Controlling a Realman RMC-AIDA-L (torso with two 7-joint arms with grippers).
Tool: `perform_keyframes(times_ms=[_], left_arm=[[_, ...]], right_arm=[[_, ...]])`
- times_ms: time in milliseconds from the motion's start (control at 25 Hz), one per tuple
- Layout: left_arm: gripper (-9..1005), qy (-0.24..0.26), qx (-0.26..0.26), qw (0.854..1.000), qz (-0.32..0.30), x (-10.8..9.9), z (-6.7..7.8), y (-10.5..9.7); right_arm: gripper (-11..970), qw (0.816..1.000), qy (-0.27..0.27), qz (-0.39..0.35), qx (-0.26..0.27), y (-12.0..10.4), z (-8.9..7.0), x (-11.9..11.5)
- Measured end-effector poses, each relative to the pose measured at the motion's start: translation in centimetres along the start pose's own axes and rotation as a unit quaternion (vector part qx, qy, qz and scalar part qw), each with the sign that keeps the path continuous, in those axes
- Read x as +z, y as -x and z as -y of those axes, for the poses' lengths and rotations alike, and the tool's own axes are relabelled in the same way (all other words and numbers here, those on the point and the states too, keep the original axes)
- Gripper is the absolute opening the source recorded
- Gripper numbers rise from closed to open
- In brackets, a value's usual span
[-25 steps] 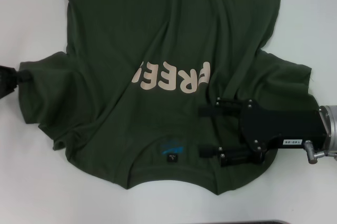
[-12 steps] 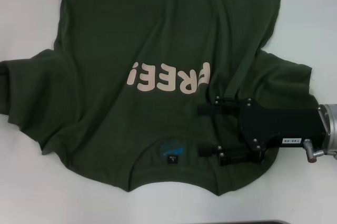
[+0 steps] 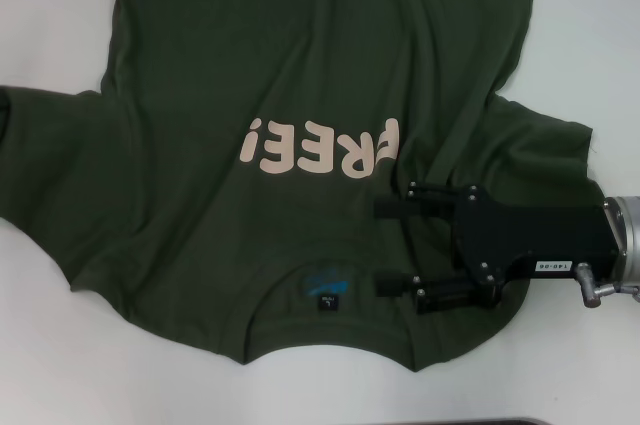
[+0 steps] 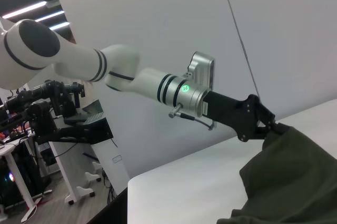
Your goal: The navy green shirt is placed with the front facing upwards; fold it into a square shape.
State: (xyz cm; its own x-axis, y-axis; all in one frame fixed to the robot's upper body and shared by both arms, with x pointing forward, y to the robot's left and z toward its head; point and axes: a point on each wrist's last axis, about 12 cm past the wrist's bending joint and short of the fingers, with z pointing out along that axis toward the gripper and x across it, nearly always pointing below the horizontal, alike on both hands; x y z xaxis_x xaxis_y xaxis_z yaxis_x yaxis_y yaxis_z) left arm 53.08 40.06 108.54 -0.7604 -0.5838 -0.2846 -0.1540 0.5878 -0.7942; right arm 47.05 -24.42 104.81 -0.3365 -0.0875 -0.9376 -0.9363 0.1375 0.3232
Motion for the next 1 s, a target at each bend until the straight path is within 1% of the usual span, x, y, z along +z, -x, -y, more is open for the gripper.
perform_keyframes(times_ms=[240, 680, 840, 1000], left_arm=[[21, -0.001, 0.003, 1.000, 0.002, 0.3, 0.6, 0.6], [22, 0.002, 0.002, 1.000, 0.020, -0.2, 0.7, 1.3], [22, -0.003, 0.005, 1.000, 0.007, 0.1, 1.0, 1.1], [23, -0.030, 0.008, 0.999, -0.019, 0.4, 1.9, 0.7]], right_arm=[[906, 1.000, -0.001, 0.001, 0.003, -0.2, -0.1, -0.1], [906, 1.000, 0.000, 0.001, 0.003, -0.1, -0.1, 0.0], [906, 1.000, 0.000, 0.001, 0.001, -0.1, -0.1, 0.1], [906, 1.000, 0.001, 0.001, 0.000, 0.0, 0.0, 0.1]])
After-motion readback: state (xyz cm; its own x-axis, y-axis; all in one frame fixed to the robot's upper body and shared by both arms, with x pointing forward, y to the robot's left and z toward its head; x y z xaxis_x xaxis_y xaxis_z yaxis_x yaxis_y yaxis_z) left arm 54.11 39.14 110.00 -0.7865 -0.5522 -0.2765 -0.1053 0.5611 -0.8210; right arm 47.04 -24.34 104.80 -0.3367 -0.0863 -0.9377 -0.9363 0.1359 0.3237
